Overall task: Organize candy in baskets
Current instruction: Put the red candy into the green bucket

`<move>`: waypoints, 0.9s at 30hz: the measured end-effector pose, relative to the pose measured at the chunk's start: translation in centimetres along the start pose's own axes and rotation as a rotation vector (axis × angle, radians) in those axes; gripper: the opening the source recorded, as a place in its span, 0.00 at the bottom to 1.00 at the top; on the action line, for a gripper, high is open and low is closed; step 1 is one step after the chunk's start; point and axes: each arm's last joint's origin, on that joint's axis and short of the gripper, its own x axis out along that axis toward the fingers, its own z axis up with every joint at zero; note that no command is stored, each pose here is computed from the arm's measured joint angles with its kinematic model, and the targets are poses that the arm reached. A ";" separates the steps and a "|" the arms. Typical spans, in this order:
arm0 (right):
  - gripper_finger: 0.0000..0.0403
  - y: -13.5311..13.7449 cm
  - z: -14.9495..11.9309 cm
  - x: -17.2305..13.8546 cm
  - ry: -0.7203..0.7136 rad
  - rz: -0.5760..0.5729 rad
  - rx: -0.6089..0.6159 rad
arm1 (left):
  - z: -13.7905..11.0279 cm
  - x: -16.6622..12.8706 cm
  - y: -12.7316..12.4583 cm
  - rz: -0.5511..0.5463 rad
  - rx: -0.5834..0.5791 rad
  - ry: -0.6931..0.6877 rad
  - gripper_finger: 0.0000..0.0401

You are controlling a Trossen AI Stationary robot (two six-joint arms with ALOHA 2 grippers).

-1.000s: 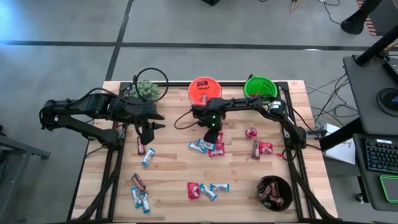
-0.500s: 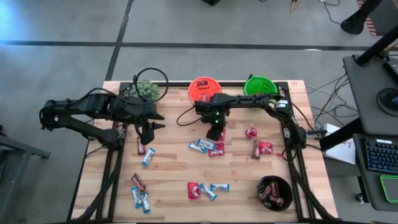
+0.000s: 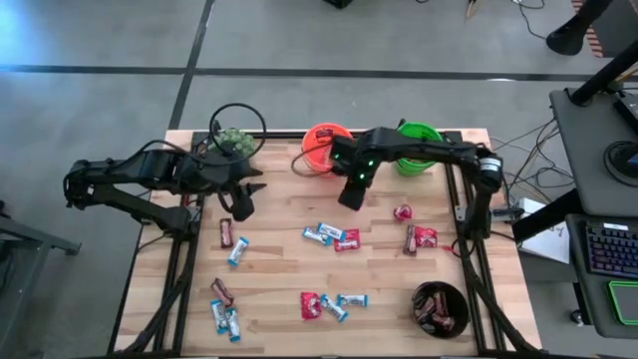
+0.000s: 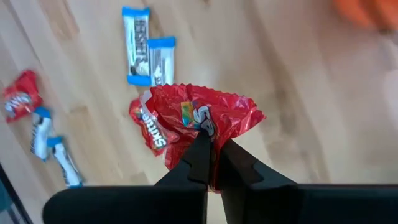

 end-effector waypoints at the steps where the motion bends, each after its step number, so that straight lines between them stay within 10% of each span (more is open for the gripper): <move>1: 0.02 -0.2 -0.1 -0.7 -0.017 -0.001 0.006 | 0.0 0.0 0.0 0.002 0.002 0.002 0.33; 27: 0.02 -10.7 -3.5 -11.0 -0.292 -0.150 0.221 | 0.4 2.6 6.1 0.420 -0.097 0.084 0.33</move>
